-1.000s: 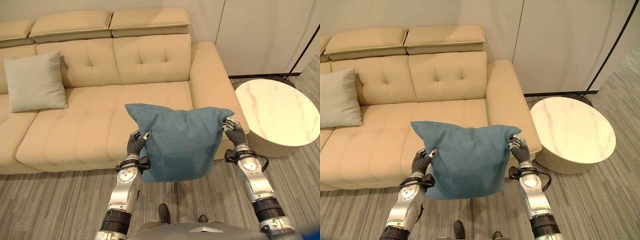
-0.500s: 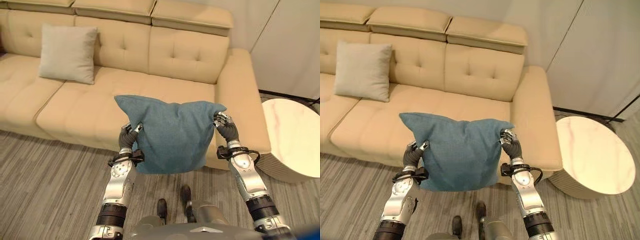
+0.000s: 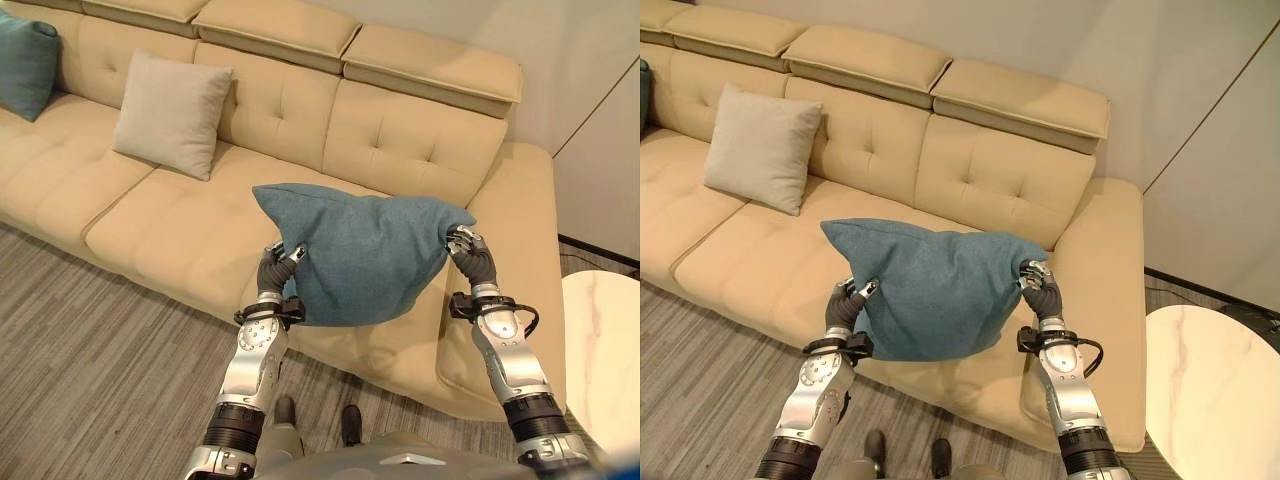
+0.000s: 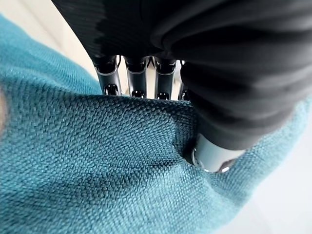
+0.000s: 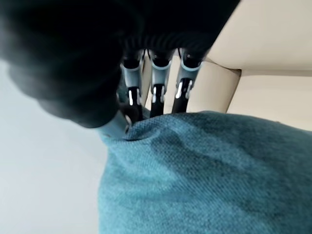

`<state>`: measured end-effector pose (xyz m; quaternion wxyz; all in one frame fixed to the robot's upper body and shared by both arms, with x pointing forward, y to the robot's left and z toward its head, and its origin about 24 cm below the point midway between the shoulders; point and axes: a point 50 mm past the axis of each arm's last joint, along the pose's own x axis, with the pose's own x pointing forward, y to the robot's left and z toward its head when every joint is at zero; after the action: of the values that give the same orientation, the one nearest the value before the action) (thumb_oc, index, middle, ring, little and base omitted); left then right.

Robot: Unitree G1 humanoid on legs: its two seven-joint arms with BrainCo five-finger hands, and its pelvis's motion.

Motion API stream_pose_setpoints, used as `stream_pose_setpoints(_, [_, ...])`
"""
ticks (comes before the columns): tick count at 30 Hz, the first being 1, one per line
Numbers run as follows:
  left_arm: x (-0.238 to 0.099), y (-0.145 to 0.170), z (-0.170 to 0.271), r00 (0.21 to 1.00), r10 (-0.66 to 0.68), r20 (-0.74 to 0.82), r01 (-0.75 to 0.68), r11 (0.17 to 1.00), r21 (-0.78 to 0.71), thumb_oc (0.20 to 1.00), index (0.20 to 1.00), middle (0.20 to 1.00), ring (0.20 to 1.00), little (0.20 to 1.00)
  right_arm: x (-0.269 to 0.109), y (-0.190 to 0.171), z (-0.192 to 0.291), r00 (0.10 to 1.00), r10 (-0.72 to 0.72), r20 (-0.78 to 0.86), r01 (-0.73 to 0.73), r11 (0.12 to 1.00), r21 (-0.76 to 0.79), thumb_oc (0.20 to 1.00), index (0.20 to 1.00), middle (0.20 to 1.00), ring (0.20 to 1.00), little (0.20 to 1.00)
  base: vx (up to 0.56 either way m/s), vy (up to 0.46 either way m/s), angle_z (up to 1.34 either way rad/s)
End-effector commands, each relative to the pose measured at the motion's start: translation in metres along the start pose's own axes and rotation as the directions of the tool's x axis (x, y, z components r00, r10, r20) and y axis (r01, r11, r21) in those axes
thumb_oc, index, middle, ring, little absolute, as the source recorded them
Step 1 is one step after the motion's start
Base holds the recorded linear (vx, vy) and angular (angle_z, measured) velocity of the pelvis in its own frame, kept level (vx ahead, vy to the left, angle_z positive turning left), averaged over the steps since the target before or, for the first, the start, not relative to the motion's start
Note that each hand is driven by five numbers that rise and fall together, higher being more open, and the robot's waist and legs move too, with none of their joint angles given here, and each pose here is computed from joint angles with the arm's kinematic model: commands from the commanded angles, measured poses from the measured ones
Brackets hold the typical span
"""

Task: Pick up all the scattered cushions and arrange them neatly on the sofa.

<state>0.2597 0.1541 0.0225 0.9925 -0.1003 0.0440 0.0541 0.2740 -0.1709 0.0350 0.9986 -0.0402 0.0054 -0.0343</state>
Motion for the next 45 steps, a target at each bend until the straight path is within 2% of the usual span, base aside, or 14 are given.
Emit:
stream_pose_setpoints(1, [0.009,-0.038,0.061,0.942,-0.147,0.301,0.182,0.979,-0.092,0.200,0.200,0.200,0.200,0.200,0.004,0.023,0.028,0.984,0.088,0.158,-0.098,0.994,0.054,0.200,0.200,0.200,0.200,0.200,0.09,0.076,-0.55])
stream_pose_setpoints(12, [0.006,-0.030,0.062,0.942,-0.127,0.309,0.160,0.983,-0.085,0.200,0.200,0.200,0.200,0.200,0.007,0.031,0.032,0.977,0.124,0.173,-0.135,0.989,0.055,0.200,0.200,0.200,0.200,0.200,0.15,0.187,-0.54])
stream_pose_setpoints(18, [0.003,-0.022,0.058,0.948,-0.093,0.304,0.123,0.989,-0.082,0.200,0.200,0.200,0.200,0.200,0.002,0.050,0.030,0.970,0.179,0.164,-0.197,0.975,0.103,0.200,0.200,0.200,0.200,0.200,0.10,0.068,-1.01])
stream_pose_setpoints(23, [0.005,-0.022,0.055,0.953,-0.082,0.292,0.117,0.988,-0.105,0.200,0.200,0.200,0.200,0.200,0.000,0.043,0.023,0.977,0.161,0.138,-0.173,0.982,0.080,0.200,0.200,0.200,0.200,0.200,0.09,-0.064,0.14])
stream_pose_setpoints(33, [0.010,-0.038,0.052,0.956,-0.123,0.268,0.158,0.981,-0.114,0.200,0.200,0.200,0.200,0.200,0.001,0.020,0.018,0.989,0.100,0.106,-0.105,0.994,0.039,0.200,0.200,0.200,0.200,0.200,0.09,-0.067,0.10])
stream_pose_setpoints(39, [0.026,-0.057,0.075,0.930,-0.158,0.332,0.189,0.980,-0.062,0.200,0.200,0.200,0.200,0.200,0.021,0.030,0.052,0.970,0.101,0.223,-0.103,0.995,-0.005,0.200,0.200,0.200,0.200,0.200,0.02,-0.013,-0.01])
stream_pose_setpoints(45, [0.040,-0.080,0.097,0.904,-0.172,0.390,0.217,0.973,-0.074,0.200,0.200,0.200,0.200,0.200,0.040,0.049,0.090,0.936,0.092,0.341,-0.092,0.996,-0.018,0.200,0.200,0.200,0.200,0.200,-0.10,-0.010,0.12])
